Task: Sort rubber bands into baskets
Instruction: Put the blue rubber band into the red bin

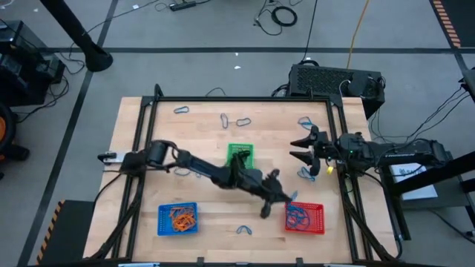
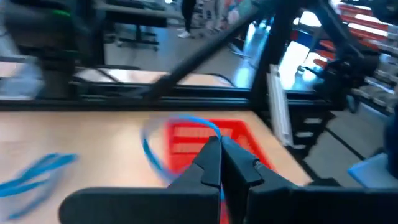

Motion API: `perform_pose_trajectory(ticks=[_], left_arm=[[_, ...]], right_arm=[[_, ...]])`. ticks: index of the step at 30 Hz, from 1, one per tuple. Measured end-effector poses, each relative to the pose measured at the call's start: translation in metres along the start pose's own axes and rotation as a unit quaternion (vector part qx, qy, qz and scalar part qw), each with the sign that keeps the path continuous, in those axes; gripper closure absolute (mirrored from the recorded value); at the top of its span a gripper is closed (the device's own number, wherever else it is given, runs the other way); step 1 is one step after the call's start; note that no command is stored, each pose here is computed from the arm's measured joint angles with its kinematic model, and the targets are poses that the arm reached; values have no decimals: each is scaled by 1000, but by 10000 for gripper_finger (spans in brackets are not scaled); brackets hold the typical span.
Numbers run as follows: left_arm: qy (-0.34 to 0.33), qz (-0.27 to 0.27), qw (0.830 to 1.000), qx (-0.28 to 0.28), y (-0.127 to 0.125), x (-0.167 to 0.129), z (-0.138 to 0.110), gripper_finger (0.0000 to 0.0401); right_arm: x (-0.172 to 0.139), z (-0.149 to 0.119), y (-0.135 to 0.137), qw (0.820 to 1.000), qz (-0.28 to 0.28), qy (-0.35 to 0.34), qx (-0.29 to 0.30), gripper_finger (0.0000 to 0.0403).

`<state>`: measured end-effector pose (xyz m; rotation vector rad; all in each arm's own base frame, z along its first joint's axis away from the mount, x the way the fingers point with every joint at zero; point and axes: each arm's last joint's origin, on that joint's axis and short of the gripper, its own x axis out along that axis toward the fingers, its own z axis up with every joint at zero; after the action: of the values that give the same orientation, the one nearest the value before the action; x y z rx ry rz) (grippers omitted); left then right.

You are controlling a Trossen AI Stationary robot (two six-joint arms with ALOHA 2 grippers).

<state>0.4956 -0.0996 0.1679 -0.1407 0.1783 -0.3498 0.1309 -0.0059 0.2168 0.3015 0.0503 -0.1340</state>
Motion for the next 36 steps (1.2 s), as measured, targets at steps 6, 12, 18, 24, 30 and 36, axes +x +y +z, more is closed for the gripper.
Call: perform_pose_trajectory(ticks=[6,12,18,24,30,36], left_arm=[[8,-26,1000,0,-22,32,-20,401],[-8,-19,1000,3,-34,44,-21,395],[-7,-7,1000,-9,-34,44,-21,347],[95,-2,994,-48,-33,48,-19,297],[133,5,990,-49,-35,51,-1,281],[171,6,985,-33,-38,51,22,280]], right_arm=[[0,1,1,1000,5,-5,11,206],[0,1,3,1000,11,-3,14,206],[1,0,5,1000,19,-2,13,206],[2,0,6,1000,20,-2,11,206],[5,0,6,1000,21,-6,10,206],[8,-1,6,1000,19,0,10,206]])
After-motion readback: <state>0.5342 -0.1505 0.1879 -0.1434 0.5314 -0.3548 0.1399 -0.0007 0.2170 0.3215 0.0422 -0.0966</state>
